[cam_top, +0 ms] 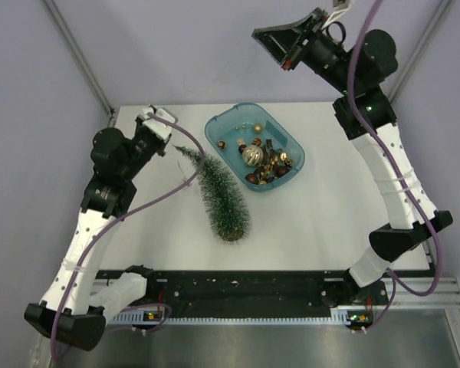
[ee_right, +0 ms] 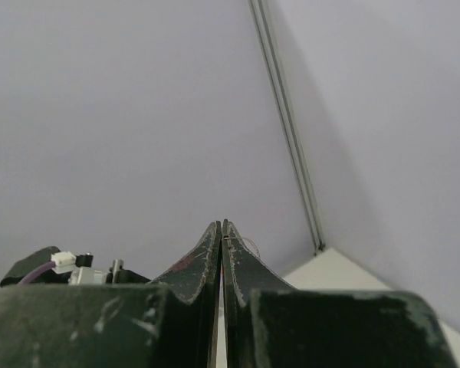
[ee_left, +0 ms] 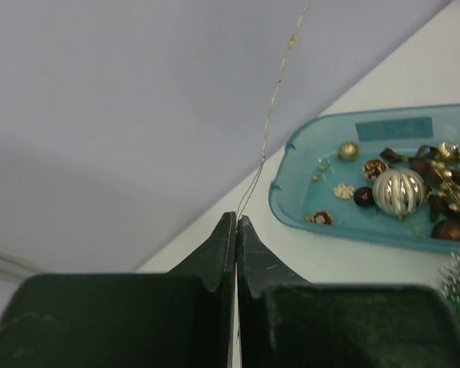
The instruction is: Decorate the small christmas tree
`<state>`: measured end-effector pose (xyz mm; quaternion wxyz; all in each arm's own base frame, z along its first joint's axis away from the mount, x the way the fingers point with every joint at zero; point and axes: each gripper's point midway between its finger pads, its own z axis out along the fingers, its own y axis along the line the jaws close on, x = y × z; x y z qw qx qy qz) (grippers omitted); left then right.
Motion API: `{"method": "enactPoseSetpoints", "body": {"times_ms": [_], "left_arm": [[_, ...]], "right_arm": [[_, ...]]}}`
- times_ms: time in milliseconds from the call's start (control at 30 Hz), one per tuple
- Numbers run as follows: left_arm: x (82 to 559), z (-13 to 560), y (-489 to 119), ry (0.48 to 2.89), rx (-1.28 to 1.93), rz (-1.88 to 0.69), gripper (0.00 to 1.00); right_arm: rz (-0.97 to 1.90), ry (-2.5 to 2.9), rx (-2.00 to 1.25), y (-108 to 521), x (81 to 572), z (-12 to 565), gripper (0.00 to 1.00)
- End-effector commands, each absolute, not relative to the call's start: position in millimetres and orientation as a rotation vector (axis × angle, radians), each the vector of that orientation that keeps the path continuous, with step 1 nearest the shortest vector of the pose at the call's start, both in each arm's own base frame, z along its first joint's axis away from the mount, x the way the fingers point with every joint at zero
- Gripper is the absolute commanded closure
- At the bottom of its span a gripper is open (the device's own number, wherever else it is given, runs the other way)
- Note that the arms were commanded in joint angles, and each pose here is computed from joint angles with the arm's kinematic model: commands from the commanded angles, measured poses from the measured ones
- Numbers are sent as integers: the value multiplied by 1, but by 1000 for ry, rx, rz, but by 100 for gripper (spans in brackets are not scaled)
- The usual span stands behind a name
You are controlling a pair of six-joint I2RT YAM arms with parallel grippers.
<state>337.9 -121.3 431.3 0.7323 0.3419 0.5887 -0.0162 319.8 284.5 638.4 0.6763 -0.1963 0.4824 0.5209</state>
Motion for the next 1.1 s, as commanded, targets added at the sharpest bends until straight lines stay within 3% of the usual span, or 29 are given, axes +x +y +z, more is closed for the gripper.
{"method": "enactPoseSetpoints", "body": {"times_ms": [0, 267, 367, 500, 667, 1067], "left_arm": [[330, 397, -104, 1358, 655, -15, 100], [327, 339, -95, 1501, 596, -49, 100], [325, 327, -95, 1527, 580, -65, 90], [325, 319, -91, 1553, 523, -74, 33], [330, 329, -76, 1547, 413, -60, 13], [312, 340, -42, 1561, 297, -13, 9]], "right_arm": [[1208, 1227, -460, 299, 347, 585, 100], [1201, 1365, -425, 307, 378, 521, 100], [1192, 1393, -411, 306, 387, 509, 100], [1172, 1418, -391, 302, 397, 498, 100], [1153, 1440, -370, 297, 405, 489, 100], [1082, 1478, -362, 281, 395, 473, 100]]}}
